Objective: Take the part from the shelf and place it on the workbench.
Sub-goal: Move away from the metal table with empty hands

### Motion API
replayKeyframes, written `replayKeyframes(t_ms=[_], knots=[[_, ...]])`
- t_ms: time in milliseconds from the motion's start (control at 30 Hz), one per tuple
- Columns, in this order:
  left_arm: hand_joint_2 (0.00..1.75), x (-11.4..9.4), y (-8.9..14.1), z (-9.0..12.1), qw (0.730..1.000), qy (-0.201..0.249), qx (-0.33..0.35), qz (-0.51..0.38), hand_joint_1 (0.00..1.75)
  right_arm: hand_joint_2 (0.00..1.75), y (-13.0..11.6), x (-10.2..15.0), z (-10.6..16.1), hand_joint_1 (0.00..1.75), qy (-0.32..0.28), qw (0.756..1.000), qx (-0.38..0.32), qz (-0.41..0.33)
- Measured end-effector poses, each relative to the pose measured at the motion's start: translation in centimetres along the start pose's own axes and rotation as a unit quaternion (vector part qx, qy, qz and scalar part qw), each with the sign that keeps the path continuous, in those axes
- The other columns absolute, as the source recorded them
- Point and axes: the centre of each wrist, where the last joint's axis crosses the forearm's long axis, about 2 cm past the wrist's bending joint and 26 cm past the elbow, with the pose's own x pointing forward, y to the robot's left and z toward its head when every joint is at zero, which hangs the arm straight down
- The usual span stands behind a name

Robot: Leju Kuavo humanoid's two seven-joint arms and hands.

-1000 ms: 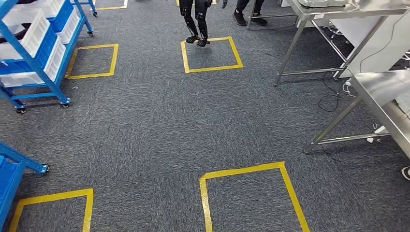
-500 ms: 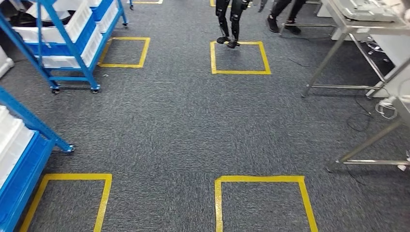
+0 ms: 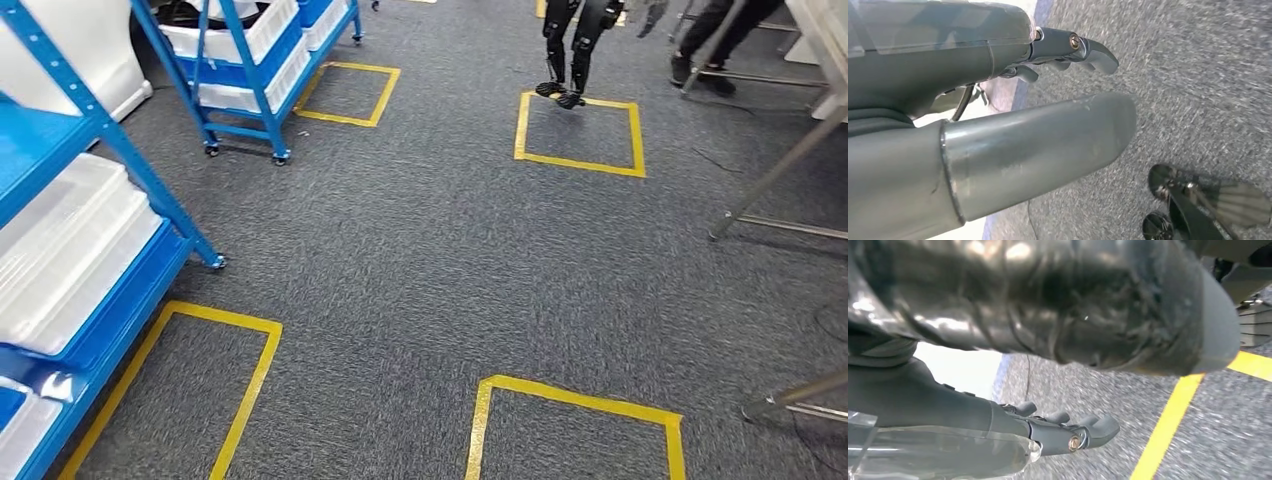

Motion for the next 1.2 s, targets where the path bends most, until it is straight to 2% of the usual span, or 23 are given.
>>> replayKeyframes(t_ms=[433,867,1200], knots=[[0.00,0.3,1.3,-0.2,1.000,-0.010,0.009,-0.010,0.00,0.00,0.5,0.5,0.1,0.00,-0.022,1.000,0.007,0.000],[0.00,0.2,1.3,-0.2,1.000,-0.007,0.010,-0.011,0.00,0.00,0.6,0.0,0.1,0.00,-0.009,1.000,0.005,0.007],[0.00,-0.2,1.4,-0.1,1.000,-0.009,0.011,-0.010,0.00,0.00,0.5,0.6,0.1,0.00,-0.014,1.000,-0.008,-0.004]])
